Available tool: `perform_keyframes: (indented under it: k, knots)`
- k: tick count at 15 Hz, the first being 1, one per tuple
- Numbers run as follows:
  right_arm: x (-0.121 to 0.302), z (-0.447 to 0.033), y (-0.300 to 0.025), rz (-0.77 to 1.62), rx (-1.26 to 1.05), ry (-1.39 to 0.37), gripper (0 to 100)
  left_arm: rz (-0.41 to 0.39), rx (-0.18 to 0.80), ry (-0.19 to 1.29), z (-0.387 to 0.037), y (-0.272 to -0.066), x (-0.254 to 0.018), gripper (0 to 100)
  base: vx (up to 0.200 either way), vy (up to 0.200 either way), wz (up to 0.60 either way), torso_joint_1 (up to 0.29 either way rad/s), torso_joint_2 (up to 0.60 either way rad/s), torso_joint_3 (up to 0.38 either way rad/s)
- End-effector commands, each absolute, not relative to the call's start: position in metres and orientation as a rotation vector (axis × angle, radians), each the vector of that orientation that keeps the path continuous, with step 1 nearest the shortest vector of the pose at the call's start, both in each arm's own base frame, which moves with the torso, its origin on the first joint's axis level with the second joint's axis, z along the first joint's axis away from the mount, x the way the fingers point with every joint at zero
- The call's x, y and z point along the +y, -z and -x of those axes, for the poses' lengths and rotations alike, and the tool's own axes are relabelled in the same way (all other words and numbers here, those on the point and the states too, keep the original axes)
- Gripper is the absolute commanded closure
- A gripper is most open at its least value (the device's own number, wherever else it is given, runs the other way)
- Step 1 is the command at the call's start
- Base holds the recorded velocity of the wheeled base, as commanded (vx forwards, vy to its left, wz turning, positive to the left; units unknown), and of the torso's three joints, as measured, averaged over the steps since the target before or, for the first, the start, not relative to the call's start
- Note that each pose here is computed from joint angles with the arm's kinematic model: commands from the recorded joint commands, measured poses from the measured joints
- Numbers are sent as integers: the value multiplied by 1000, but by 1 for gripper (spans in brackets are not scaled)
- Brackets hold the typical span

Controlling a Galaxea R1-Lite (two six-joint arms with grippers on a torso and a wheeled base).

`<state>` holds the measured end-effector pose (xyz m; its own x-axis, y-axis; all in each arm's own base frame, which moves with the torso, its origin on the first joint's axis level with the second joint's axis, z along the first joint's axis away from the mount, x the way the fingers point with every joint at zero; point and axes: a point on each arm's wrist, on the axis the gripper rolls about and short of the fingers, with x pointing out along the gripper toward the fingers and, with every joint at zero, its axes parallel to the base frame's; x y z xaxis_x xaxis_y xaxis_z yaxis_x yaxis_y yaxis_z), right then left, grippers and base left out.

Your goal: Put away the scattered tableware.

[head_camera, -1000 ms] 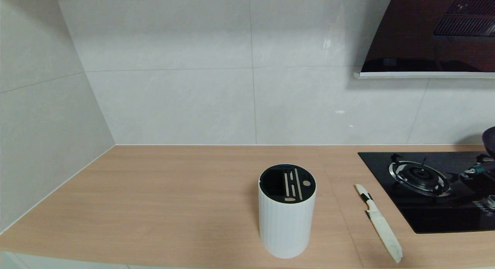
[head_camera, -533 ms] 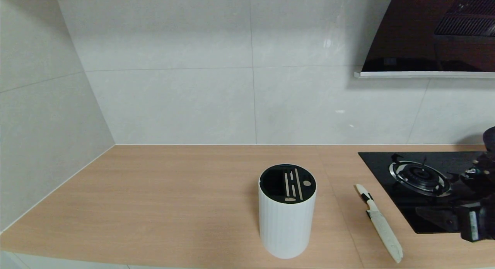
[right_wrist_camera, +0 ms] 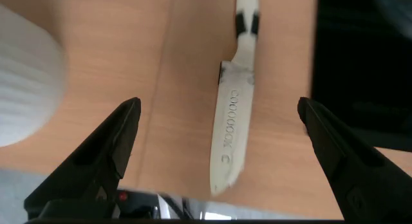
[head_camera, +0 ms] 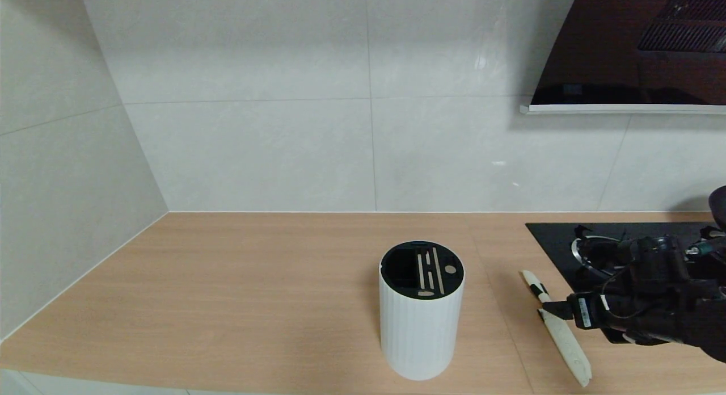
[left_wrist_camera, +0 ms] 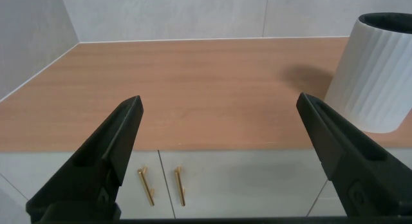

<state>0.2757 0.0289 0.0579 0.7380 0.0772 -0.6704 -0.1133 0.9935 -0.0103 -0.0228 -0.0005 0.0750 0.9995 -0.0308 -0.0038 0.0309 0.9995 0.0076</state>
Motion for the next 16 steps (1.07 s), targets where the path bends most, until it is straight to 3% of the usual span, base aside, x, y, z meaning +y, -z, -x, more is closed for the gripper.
perform_keyframes:
  k: [1,7,16]
  knots:
    - [28,-290,-7,56,839,-92,0,-8,4,31,23,-75,-1,0,0,0,0,0,0,0]
    - [25,-312,28,66,780,-36,0,-8,4,31,23,-75,-1,0,0,0,0,0,0,0]
    - [23,-322,37,15,783,-9,0,-9,4,31,23,-75,-1,0,0,0,0,0,0,0]
